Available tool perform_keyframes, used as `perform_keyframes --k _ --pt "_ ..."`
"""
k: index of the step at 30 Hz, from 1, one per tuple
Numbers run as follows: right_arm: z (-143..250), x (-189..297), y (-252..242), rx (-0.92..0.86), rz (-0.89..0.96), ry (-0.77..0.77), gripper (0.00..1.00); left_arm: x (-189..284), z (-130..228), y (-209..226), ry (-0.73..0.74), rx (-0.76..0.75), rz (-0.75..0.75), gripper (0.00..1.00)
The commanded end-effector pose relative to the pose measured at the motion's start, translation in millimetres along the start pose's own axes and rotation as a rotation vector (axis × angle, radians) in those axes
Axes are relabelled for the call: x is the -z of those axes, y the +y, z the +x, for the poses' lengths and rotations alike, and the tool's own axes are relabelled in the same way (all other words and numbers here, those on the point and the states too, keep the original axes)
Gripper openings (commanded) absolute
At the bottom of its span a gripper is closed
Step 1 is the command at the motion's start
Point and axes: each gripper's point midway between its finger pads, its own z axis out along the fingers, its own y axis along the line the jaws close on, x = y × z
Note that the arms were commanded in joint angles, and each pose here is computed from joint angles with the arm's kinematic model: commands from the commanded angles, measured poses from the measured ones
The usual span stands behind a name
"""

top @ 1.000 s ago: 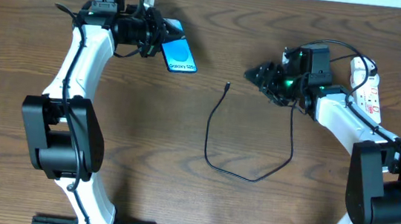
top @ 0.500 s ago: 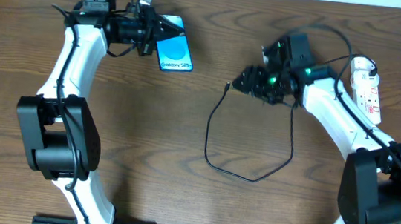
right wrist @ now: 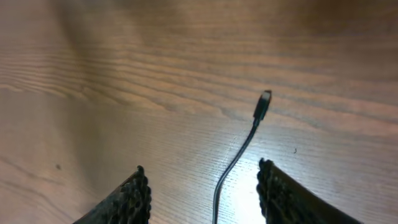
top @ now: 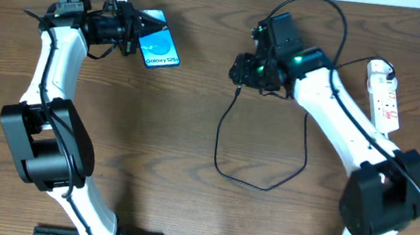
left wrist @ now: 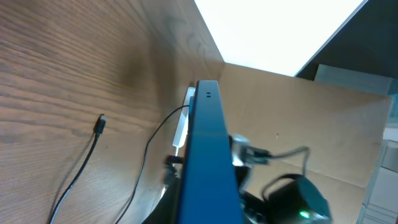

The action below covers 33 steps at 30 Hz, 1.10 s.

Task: Plug charger to phone and switch on socket
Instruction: 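Move the right gripper down and grasp the black USB-C cable plug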

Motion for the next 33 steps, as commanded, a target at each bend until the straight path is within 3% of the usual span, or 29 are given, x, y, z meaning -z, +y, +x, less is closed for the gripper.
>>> perform_keyframes --k 1,7,33 --pt "13.3 -32.6 -15.6 -0.09 0.088 0.047 0.45 2.0 6.7 -11.6 0.027 -0.022 0.039 0.07" --pt "30.6 -58.9 -26.5 -0.129 0.129 0.112 0.37 2.0 6.7 -11.6 0.027 -0.022 0.039 0.07" --pt "48.5 -109.6 -51.1 -0.149 0.192 0.166 0.35 1.7 6.8 -11.7 0.027 -0.023 0.039 0.07"
